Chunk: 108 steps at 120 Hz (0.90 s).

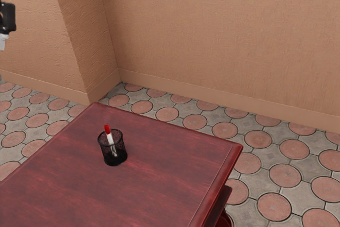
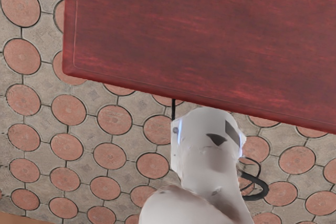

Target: Take the marker out of the pen holder and place it to the left of the pen holder.

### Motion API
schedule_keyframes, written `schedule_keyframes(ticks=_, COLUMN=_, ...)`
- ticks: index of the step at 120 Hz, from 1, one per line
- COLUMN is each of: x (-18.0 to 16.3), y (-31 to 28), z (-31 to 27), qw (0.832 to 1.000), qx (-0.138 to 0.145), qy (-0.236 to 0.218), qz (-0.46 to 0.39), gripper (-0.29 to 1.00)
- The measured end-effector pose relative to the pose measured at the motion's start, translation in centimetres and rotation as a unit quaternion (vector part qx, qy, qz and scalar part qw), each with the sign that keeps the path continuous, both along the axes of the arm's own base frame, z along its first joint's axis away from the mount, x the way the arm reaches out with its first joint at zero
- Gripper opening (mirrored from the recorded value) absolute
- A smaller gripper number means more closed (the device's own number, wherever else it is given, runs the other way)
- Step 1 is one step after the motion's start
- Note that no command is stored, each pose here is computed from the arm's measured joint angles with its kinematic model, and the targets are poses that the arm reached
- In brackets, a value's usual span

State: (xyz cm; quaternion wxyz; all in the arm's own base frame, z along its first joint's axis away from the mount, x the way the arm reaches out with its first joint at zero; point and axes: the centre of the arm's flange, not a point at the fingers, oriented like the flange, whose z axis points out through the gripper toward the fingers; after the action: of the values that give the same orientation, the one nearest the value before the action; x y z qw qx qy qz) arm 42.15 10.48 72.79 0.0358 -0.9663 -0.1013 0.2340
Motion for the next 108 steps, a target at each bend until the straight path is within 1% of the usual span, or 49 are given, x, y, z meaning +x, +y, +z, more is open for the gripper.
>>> schedule_keyframes(ticks=4, x=3.1, y=-1.2, z=-2.4, qw=1.0, qx=0.018, qy=-0.012, qz=-0.017, gripper=0.69)
schedule_keyframes(ticks=10, x=6.5, y=-3.8, z=-4.4, qw=0.997, qx=0.028, qy=-0.042, qz=-0.051, gripper=0.69)
schedule_keyframes(ticks=15, x=8.6, y=-6.1, z=-5.6, qw=0.994, qx=0.033, qy=-0.065, qz=-0.08, gripper=0.69)
schedule_keyframes(ticks=21, x=10.8, y=-8.4, z=-7.4, qw=0.99, qx=0.041, qy=-0.082, qz=-0.104, gripper=0.69)
schedule_keyframes(ticks=25, x=12.3, y=-9.7, z=-9.2, qw=0.988, qx=0.045, qy=-0.087, qz=-0.116, gripper=0.69)
schedule_keyframes(ticks=29, x=13.1, y=-10.7, z=-11.9, qw=0.988, qx=0.037, qy=-0.08, qz=-0.124, gripper=0.69)
schedule_keyframes(ticks=33, x=13.1, y=-10.8, z=-14.9, qw=0.989, qx=0.025, qy=-0.071, qz=-0.125, gripper=0.68)
schedule_keyframes(ticks=40, x=11.2, y=-9.6, z=-20.9, qw=0.991, qx=-0.013, qy=-0.058, qz=-0.12, gripper=0.68)
schedule_keyframes(ticks=46, x=9.7, y=-8.1, z=-24.2, qw=0.991, qx=-0.035, qy=-0.069, qz=-0.106, gripper=0.68)
schedule_keyframes(ticks=51, x=9.1, y=-6.7, z=-25.5, qw=0.991, qx=-0.045, qy=-0.089, qz=-0.091, gripper=0.68)
schedule_keyframes(ticks=59, x=8.9, y=-5.7, z=-25.9, qw=0.987, qx=-0.052, qy=-0.128, qz=-0.078, gripper=0.69)
schedule_keyframes(ticks=73, x=9.3, y=-8.0, z=-26.5, qw=0.98, qx=-0.056, qy=-0.167, qz=-0.092, gripper=0.68)
schedule_keyframes(ticks=88, x=9.3, y=-8.2, z=-27.6, qw=0.977, qx=-0.056, qy=-0.185, qz=-0.085, gripper=0.68)
schedule_keyframes(ticks=108, x=8.8, y=-8.2, z=-29.7, qw=0.977, qx=-0.055, qy=-0.192, qz=-0.075, gripper=0.68)
